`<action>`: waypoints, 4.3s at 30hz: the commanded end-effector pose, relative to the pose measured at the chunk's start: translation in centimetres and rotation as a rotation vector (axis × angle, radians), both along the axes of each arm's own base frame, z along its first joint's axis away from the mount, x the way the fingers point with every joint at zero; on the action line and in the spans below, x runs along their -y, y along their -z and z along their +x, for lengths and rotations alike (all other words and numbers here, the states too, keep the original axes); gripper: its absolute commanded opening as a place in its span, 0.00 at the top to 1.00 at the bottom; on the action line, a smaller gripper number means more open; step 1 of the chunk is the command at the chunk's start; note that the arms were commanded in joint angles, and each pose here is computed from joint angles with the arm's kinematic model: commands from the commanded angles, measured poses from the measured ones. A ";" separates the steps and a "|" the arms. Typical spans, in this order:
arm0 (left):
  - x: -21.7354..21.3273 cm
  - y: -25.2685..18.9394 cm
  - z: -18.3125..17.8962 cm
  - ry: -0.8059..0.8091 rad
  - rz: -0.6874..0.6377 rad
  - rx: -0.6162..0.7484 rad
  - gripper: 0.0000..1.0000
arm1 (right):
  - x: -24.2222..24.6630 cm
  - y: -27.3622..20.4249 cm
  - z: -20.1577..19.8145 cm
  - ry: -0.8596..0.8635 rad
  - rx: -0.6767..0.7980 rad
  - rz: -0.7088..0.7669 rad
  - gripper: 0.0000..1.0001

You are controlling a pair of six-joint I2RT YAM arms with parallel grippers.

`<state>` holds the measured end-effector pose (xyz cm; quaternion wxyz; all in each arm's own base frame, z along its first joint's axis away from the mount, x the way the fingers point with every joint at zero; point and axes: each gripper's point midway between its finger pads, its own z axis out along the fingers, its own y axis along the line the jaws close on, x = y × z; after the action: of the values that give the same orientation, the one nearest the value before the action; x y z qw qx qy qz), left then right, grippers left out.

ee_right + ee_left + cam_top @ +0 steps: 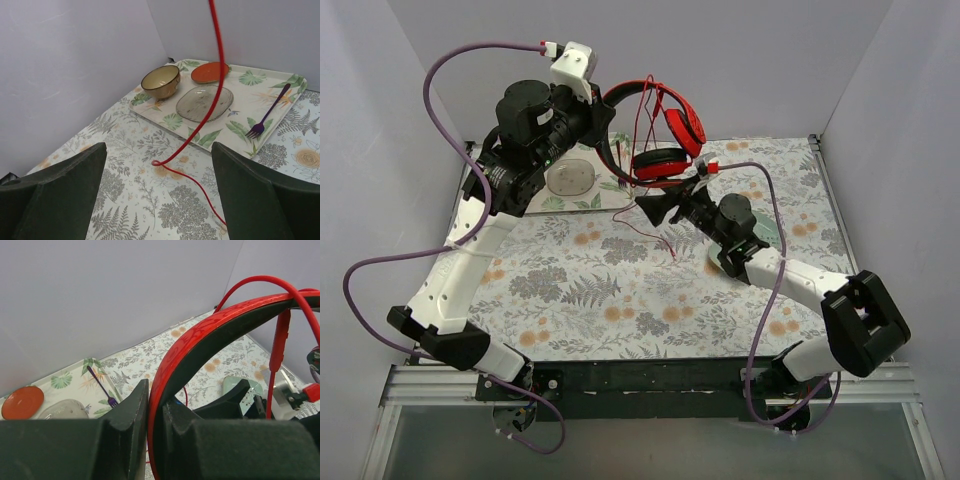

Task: Wrap the headphones

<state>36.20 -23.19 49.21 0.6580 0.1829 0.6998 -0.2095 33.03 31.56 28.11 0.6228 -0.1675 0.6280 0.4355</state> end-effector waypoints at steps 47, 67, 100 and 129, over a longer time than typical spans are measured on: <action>2.0 15.0 -11.5 0.596 0.320 -0.203 1.00 | 24.8 -10.8 9.3 0.720 0.100 -0.124 0.99; 2.7 9.5 -12.7 0.577 0.121 -0.181 1.00 | 24.8 -6.3 10.3 0.501 -0.010 -0.193 0.99; -2.1 -8.6 -3.7 -0.017 -0.318 0.114 1.00 | -7.3 9.7 1.8 -0.145 -0.295 -0.004 0.77; -13.5 -2.1 7.5 -0.649 0.019 0.335 1.00 | -12.5 11.5 -15.7 -0.450 -0.228 -0.584 0.99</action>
<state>42.58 -12.91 49.40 0.7397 0.0082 0.6714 -0.0441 18.97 44.35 14.47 0.3515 -0.3797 0.7452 0.4205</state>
